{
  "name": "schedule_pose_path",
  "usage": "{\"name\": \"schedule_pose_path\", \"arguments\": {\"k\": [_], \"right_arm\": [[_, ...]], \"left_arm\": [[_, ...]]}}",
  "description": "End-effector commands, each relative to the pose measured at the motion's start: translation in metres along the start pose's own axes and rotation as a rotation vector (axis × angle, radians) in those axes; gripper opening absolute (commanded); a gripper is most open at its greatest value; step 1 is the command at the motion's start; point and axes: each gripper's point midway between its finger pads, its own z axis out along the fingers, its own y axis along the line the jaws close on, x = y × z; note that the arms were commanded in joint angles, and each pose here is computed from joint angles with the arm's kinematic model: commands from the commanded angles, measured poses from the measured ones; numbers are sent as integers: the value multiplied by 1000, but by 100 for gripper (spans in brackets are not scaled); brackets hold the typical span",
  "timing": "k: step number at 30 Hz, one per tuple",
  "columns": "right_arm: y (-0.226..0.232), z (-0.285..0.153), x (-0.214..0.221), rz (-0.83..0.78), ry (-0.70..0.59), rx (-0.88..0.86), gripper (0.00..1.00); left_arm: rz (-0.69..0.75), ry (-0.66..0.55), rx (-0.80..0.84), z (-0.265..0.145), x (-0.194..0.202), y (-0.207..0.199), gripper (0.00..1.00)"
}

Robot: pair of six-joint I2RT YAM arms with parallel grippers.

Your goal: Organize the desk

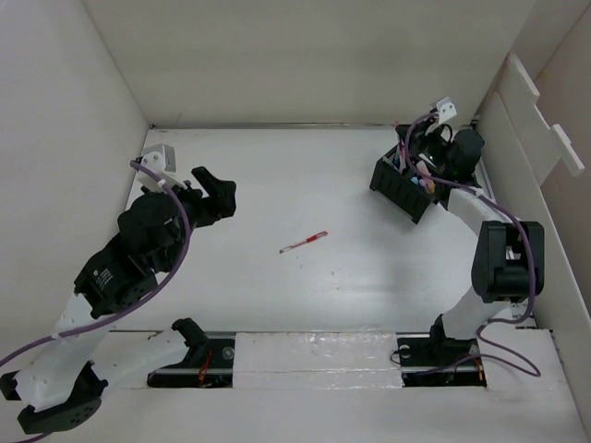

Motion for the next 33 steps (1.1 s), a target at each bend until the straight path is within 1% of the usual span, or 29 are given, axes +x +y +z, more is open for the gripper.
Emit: {"name": "schedule_pose_path", "arguments": {"k": [1, 2, 3, 4, 6, 7, 9, 10, 12, 13, 14, 15, 16, 17, 18, 19, 20, 21, 22, 23, 25, 26, 27, 28, 29, 30, 33], "right_arm": [[-12, -5, 0, -11, -49, 37, 2], [-11, -5, 2, -12, -49, 34, 6], [-12, -5, 7, -7, -42, 38, 15], [-12, -5, 7, -7, -42, 38, 15], [-17, -6, 5, -8, -43, 47, 23], [-17, -6, 1, -13, -48, 48, 30], [-20, -8, -5, -29, -42, 64, 38], [-19, -9, -13, -45, -48, 66, 44], [-20, -10, -21, -73, -32, 68, 50], [-19, -14, -33, -94, -40, 71, 51], [-18, -18, -34, -94, -16, 80, 51], [-9, -18, -38, -131, -8, 65, 51], [2, -21, -53, -169, -17, 51, 42], [10, -21, -55, -196, 3, 36, 35], [21, -24, -45, -242, 81, 8, 29], [51, -17, -43, -272, 100, -59, 17], [69, -22, -27, -270, 185, -104, 11], [86, -22, -22, -338, 216, -153, 0], [127, -18, -14, -358, 235, -252, 0], [151, -26, 8, -357, 317, -319, 0], [193, -34, 29, -426, 367, -435, 0], [233, -43, 40, -447, 405, -530, 0], [252, -48, 48, -489, 418, -591, 0], [268, -51, 51, -513, 427, -641, 3], [296, -61, 66, -550, 469, -726, 21], [307, -64, 70, -572, 483, -755, 30], [339, -66, 78, -639, 494, -857, 50]], "left_arm": [[-21, -15, 12, 2, -2, -3, 72], [-23, -13, 13, 1, -1, -2, 72], [-24, -13, 13, 1, -1, -2, 72], [-24, -13, 13, 1, -1, -2, 72], [-29, -11, 17, 0, 0, -2, 72], [-30, -12, 18, 0, 0, -2, 72], [-33, -8, 19, 1, 1, -3, 72], [-34, -7, 20, 1, 2, -3, 72], [-40, -11, 26, 0, 1, -4, 72], [-41, -12, 27, 0, 0, -4, 72], [-45, -20, 31, -1, -2, -4, 72], [-43, -24, 31, -1, -3, -5, 72], [-39, -30, 29, -1, -6, -5, 72], [-39, -40, 30, -1, -9, -6, 72], [-34, -46, 28, -1, -11, -6, 72], [-17, -64, 33, -2, -19, -8, 72], [-10, -76, 38, -2, -24, -10, 72], [2, -79, 39, 0, -27, -13, 72], [18, -98, 48, -2, -37, -16, 72], [28, -100, 52, -2, -40, -18, 72], [41, -108, 59, -1, -48, -23, 72], [47, -113, 64, -1, -50, -25, 72], [52, -114, 66, 0, -50, -26, 72], [54, -112, 69, 0, -49, -26, 72], [46, -115, 84, 0, -49, -29, 72], [41, -118, 95, 0, -50, -31, 72], [22, -139, 150, -4, -56, -41, 72]]}}
